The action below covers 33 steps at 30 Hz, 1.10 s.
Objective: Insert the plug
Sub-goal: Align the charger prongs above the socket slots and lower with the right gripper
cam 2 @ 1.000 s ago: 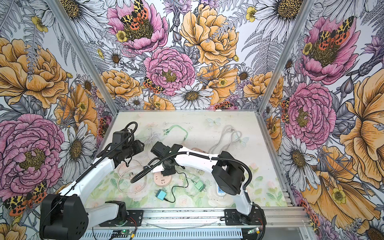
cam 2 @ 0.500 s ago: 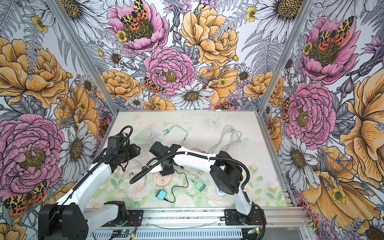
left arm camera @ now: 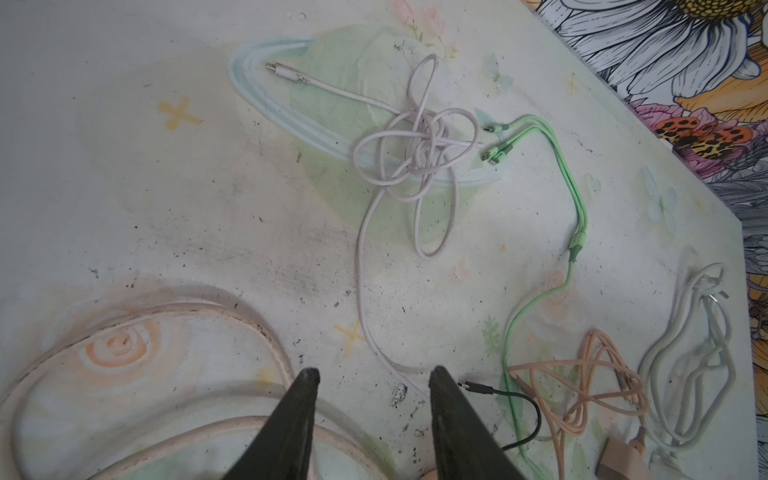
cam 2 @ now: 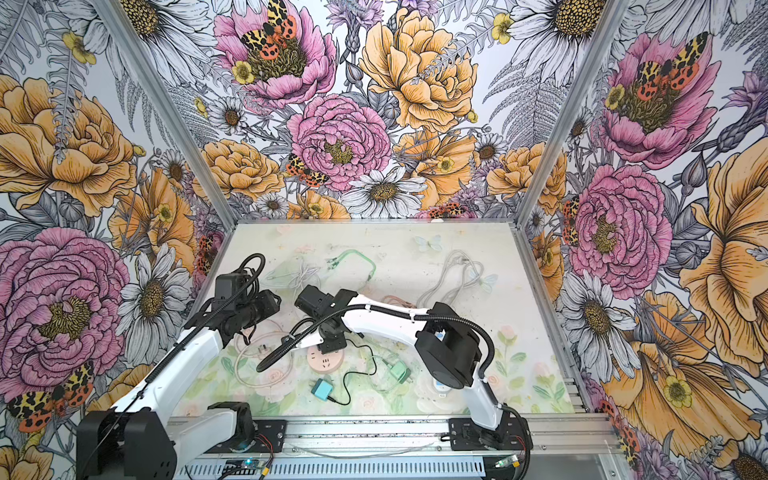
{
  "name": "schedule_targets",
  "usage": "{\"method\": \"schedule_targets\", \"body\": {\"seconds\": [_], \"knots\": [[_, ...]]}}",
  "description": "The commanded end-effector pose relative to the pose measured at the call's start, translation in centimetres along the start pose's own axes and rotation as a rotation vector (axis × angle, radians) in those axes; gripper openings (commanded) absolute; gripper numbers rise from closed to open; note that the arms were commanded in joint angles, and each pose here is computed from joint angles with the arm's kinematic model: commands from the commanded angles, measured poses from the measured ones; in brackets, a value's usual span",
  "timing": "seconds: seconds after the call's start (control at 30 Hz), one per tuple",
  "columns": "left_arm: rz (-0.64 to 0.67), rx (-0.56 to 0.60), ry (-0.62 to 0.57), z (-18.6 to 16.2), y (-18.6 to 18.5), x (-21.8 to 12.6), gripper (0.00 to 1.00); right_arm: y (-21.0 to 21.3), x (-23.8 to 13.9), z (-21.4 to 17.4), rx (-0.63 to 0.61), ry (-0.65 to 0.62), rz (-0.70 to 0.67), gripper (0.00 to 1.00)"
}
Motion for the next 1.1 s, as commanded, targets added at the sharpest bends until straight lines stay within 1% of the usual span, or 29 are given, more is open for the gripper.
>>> {"method": "schedule_targets", "body": {"seconds": [0.0, 0.1, 0.17, 0.47, 0.77, 0.93, 1.07], "knots": [[-0.016, 0.005, 0.007, -0.4, 0.2, -0.2, 0.47, 2.3, 2.4, -1.4, -0.030, 0.113, 0.120, 0.00], [-0.015, 0.005, 0.005, -0.5, 0.4, -0.2, 0.47, 2.8, 3.1, -2.4, -0.025, 0.198, 0.179, 0.00], [-0.015, 0.006, 0.004, -0.6, 0.4, -0.3, 0.47, 3.0, 3.3, -2.7, -0.017, 0.222, 0.198, 0.00], [-0.011, 0.006, 0.007, -0.8, 0.6, -0.2, 0.47, 3.0, 3.8, -2.7, -0.008, 0.224, 0.214, 0.00], [-0.010, 0.004, 0.014, -1.2, 0.8, -0.1, 0.47, 4.0, 5.7, -3.7, 0.010, 0.271, 0.290, 0.00], [-0.010, 0.004, 0.011, -1.1, 0.8, 0.0, 0.47, 4.2, 6.7, -4.6, 0.027, 0.325, 0.292, 0.00], [0.003, 0.003, 0.014, -1.2, 1.0, 0.2, 0.47, 4.7, 7.2, -4.9, 0.036, 0.324, 0.316, 0.00]]}}
Point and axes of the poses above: each gripper's point midway between its finger pads, its own x axis out along the fingers, its own y axis along the line the jaws close on, z = x × y, the point moved 3 cm from there along -x, back along the fingers, and after that the axes turned 7 degrees about -x, right-handed, at the moved point
